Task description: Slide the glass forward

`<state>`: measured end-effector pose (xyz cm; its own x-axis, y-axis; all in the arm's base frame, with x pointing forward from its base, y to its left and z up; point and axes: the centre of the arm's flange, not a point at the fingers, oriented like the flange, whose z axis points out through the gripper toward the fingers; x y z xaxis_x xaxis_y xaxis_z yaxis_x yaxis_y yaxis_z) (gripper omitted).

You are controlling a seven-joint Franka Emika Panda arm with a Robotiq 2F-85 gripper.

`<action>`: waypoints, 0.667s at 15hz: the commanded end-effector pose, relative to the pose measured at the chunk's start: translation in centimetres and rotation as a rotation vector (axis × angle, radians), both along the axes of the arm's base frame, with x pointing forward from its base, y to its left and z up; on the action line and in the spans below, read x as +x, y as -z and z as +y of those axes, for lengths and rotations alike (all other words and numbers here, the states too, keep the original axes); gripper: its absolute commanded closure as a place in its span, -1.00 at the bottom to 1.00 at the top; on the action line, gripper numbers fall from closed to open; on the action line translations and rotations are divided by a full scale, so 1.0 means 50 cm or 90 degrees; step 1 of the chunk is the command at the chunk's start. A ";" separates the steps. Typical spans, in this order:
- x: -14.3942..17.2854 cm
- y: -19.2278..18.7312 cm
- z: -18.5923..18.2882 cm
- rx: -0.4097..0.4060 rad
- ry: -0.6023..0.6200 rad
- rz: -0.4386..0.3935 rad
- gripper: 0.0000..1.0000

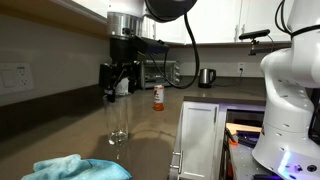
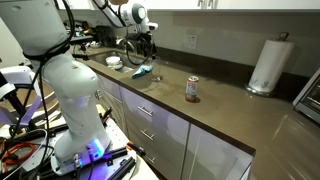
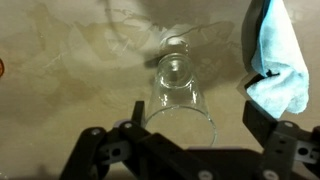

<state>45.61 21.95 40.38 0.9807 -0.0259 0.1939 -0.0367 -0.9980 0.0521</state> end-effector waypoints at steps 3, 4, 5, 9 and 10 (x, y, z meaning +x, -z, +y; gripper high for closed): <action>-0.021 -0.016 -0.002 0.012 0.007 0.001 -1.00; -0.021 -0.017 -0.002 0.014 0.002 -0.001 -1.00; -0.021 -0.017 -0.002 0.017 -0.002 -0.002 -1.00; -0.021 -0.019 -0.001 0.015 0.001 -0.010 -1.00; -0.003 -0.012 0.004 0.009 0.002 -0.005 -1.00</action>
